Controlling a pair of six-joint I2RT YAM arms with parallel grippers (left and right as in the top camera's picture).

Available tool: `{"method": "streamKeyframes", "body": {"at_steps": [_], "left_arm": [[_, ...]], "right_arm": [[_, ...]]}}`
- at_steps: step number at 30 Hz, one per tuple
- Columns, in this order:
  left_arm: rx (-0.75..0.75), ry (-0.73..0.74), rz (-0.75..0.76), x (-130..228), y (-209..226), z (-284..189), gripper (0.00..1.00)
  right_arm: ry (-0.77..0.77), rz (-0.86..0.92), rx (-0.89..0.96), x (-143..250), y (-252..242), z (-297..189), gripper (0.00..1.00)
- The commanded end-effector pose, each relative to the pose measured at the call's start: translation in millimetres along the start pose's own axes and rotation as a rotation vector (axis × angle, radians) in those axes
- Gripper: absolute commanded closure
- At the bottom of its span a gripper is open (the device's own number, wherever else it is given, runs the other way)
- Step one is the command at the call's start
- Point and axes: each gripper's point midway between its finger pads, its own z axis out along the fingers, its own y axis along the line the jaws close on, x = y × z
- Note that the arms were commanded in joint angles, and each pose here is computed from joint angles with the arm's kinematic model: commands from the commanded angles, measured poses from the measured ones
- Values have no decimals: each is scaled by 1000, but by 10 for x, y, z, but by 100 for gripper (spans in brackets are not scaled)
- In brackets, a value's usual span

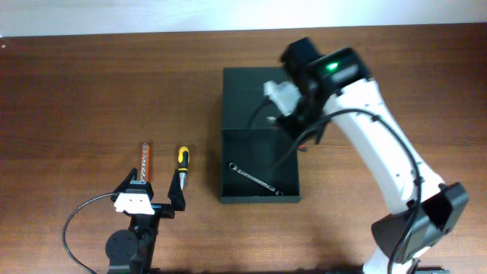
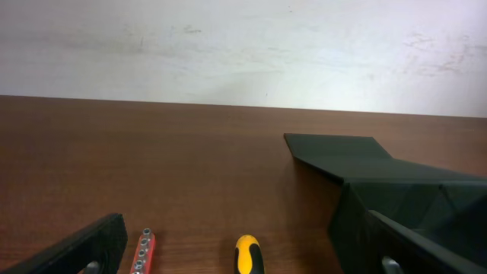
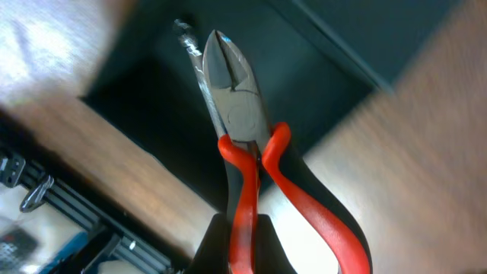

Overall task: Pack container
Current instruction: 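Lift the cutters and carry them over the green box, then lower the cutters into the box beside the wrench and release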

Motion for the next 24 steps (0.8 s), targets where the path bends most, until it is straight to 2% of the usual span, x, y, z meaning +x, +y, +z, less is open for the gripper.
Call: {"method": "streamKeyframes", "body": {"at_steps": [1, 10, 24], "left_arm": [[9, -2, 15, 8, -10, -1, 1], [9, -2, 15, 8, -10, -1, 1], [9, -2, 15, 8, -10, -1, 1]], "right_arm": [[-37, -139, 20, -121, 314, 1, 96], [-89, -107, 17, -315, 373, 344, 96], [112, 29, -12, 54, 251, 1361, 96]]}}
